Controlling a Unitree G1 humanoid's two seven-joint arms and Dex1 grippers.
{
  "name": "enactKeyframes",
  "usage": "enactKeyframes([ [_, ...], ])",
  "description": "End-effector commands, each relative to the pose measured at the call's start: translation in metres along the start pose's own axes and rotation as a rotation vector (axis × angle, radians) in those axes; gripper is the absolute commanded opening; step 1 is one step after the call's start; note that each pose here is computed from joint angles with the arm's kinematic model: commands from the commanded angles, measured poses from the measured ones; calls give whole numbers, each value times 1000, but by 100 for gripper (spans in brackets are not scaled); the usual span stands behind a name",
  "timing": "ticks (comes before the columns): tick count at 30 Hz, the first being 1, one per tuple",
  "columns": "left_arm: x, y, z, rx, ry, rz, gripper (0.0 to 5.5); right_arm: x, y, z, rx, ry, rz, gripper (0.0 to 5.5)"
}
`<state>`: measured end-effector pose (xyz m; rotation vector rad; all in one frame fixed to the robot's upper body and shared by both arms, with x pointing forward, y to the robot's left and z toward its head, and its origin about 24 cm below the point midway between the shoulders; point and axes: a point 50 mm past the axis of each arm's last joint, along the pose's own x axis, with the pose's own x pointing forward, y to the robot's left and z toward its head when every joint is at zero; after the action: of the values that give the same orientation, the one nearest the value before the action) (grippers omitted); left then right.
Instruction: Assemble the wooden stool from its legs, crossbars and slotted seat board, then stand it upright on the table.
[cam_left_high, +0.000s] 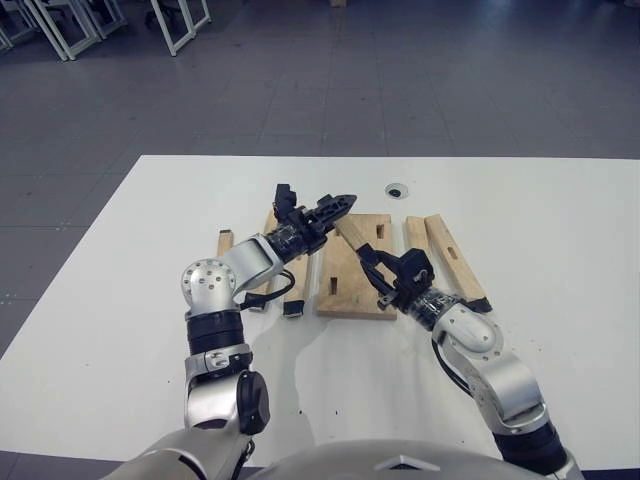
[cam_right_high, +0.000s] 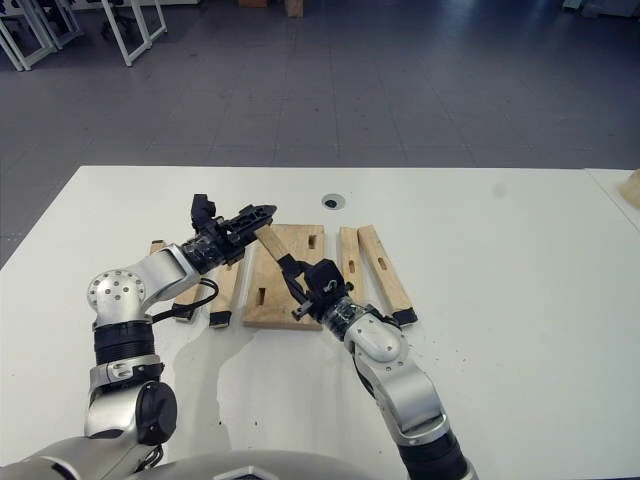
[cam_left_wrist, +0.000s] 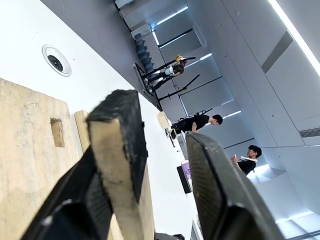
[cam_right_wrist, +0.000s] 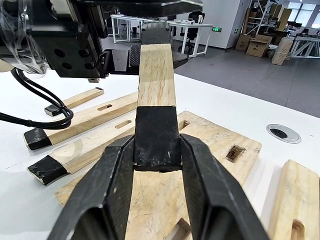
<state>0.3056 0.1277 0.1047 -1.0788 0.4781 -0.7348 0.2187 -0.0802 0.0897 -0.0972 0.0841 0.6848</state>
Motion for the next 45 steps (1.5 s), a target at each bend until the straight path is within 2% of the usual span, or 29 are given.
enactKeyframes([
  [1,5,-6,1,0,8,-10,156,3,1,3,-10,-9,5,129],
  [7,6,-10,-2,-47,9,-48,58,4,0,3,-12,-11,4,129],
  [13,5,-13,0,-80,18,-83,48,2,-1,1,-6,7,8,129],
  [14,4,-13,2,-83,14,-82,48,1,0,1,-6,14,31,169],
  [16,3,-12,3,-74,8,-74,43,1,-3,1,-8,22,24,215],
  [19,-1,-12,5,-40,-18,-51,43,0,-6,1,-8,33,10,268],
  [23,-21,-17,28,131,-111,27,43,-2,-9,-3,-19,61,-10,339],
  [26,-47,-22,57,407,-256,237,43,-3,-16,-1,-13,44,-77,396],
  [28,-58,-20,71,517,-378,376,43,-5,-15,-2,12,44,-112,438],
  [31,-63,-1,69,689,-398,587,43,-14,-11,-9,26,75,-153,494],
  [33,-61,15,62,803,-366,703,43,-19,-13,-15,6,115,-187,496],
  [37,-62,30,54,911,-359,802,43,-21,-13,-16,-2,129,-203,496],
  [45,-61,40,48,914,-353,806,43,-20,-15,-16,-9,133,-203,496],
])
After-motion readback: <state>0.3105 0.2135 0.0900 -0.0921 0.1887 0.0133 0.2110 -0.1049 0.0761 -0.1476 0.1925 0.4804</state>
